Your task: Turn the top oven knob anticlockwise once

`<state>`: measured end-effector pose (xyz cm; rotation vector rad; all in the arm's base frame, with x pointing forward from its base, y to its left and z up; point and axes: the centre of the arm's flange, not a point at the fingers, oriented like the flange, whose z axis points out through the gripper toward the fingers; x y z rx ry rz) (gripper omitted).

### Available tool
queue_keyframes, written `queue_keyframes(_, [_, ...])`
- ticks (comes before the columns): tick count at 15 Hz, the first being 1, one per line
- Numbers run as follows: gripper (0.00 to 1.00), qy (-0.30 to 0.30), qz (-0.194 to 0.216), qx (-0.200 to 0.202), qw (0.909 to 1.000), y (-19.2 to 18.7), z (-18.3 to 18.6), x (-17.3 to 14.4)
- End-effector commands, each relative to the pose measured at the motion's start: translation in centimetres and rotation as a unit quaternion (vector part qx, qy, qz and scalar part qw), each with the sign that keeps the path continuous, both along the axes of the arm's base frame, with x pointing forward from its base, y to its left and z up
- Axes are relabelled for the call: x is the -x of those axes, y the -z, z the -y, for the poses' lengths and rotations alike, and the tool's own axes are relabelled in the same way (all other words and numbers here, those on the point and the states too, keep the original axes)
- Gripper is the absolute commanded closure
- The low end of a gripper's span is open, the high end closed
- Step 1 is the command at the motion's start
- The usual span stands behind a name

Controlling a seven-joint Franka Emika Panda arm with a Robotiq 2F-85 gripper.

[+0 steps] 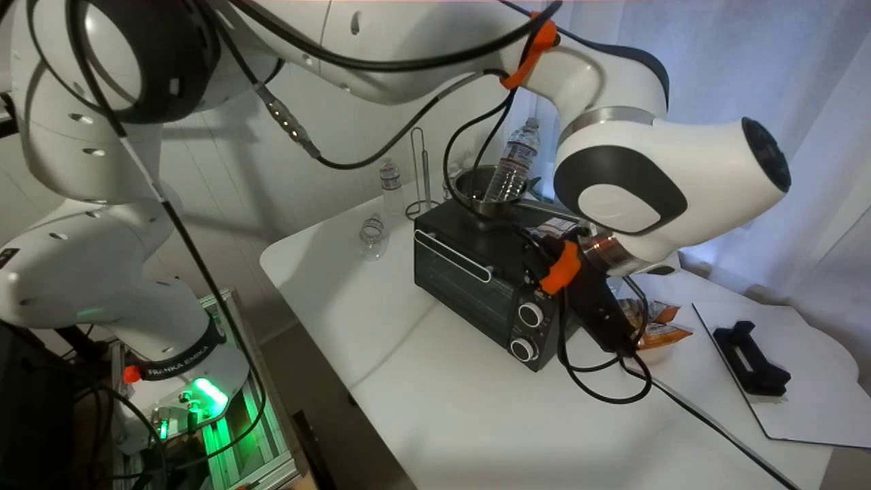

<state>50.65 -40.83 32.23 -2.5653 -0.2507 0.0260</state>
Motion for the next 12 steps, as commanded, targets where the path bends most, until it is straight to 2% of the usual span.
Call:
queue_keyframes(1, [1.0,0.021,0.014,0.044,0.9987,-3.6,-0.5,3.9])
queue_keyframes(2, [1.0,0.022,0.018,0.064,0.9975,-4.4,-0.3,4.7])
queue_keyframes(3, [0.92,0.02,0.017,0.086,0.996,-5.1,-0.1,5.5])
queue_keyframes(4, [0.73,0.02,0.022,0.108,0.9937,-6.0,-0.1,6.6])
queue_keyframes(6, [0.6,0.017,0.036,0.14,0.9894,-7.4,-0.4,8.5])
queue_keyframes(12, [0.19,0.041,0.102,0.179,0.9778,-10.8,-3.3,12.0])
